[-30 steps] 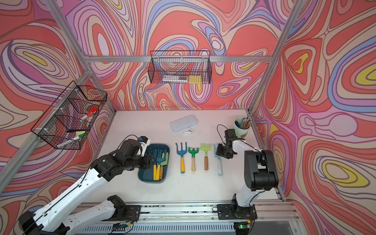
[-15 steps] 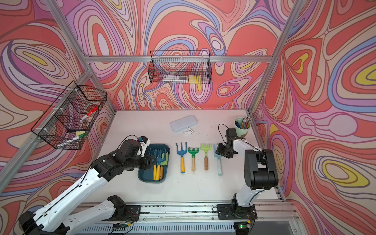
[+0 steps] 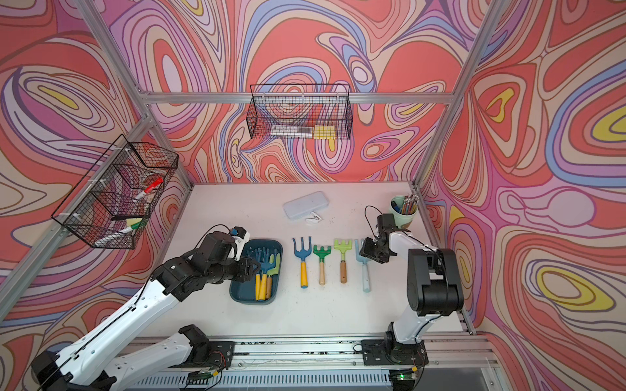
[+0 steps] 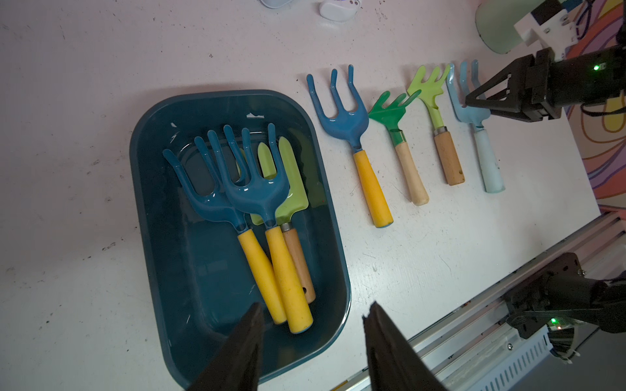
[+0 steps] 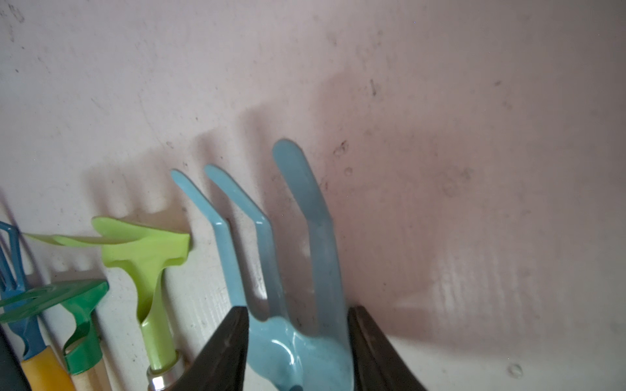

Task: Take the hand rake out of the storage box
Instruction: Place the rake at the center of the board.

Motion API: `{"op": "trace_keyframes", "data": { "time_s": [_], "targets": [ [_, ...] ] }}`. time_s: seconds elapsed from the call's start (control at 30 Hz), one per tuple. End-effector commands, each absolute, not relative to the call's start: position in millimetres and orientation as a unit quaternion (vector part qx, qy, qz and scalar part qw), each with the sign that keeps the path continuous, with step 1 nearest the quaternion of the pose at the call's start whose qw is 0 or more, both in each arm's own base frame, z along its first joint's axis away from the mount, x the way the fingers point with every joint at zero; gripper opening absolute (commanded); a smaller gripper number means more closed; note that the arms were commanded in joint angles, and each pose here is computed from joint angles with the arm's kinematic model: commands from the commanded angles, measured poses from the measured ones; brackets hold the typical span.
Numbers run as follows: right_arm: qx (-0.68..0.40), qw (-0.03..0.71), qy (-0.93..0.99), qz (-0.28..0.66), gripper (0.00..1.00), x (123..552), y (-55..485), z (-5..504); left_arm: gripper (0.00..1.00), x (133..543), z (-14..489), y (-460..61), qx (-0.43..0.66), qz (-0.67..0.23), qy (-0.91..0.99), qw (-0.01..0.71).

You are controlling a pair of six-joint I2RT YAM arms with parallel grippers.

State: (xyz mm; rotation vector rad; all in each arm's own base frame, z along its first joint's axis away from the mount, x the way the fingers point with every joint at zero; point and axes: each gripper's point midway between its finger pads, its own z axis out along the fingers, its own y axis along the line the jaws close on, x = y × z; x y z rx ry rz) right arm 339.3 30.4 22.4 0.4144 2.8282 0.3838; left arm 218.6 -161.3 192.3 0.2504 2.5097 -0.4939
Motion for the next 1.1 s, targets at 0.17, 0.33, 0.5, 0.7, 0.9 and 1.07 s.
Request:
{"op": "trace_keyframes", "data": {
  "time_s": [0.17, 0.33, 0.5, 0.7, 0.9, 1.07],
  "targets": [
    [0.17, 0.053, 0.981, 0.081, 0.49, 300, 13, -5, 0.52, 223, 200, -158, 0.091, -0.179, 0.937, 0.287],
    [0.171, 0.054, 0.98, 0.082, 0.49, 300, 13, -5, 0.52, 222, 199, -159, 0.091, -0.18, 0.937, 0.286],
    [0.172, 0.056, 0.98, 0.083, 0.5, 300, 13, -3, 0.52, 222, 198, -157, 0.09, -0.177, 0.938, 0.286],
    [0.172, 0.068, 0.98, 0.078, 0.5, 302, 11, 8, 0.52, 224, 193, -148, 0.078, -0.151, 0.944, 0.281],
    [0.166, 0.115, 0.974, 0.097, 0.51, 315, 15, 45, 0.53, 228, 173, -127, 0.046, -0.077, 0.963, 0.253],
    [0.153, 0.172, 0.961, 0.156, 0.51, 325, 33, 92, 0.51, 228, 156, -110, 0.018, -0.014, 0.975, 0.223]
  ]
}}
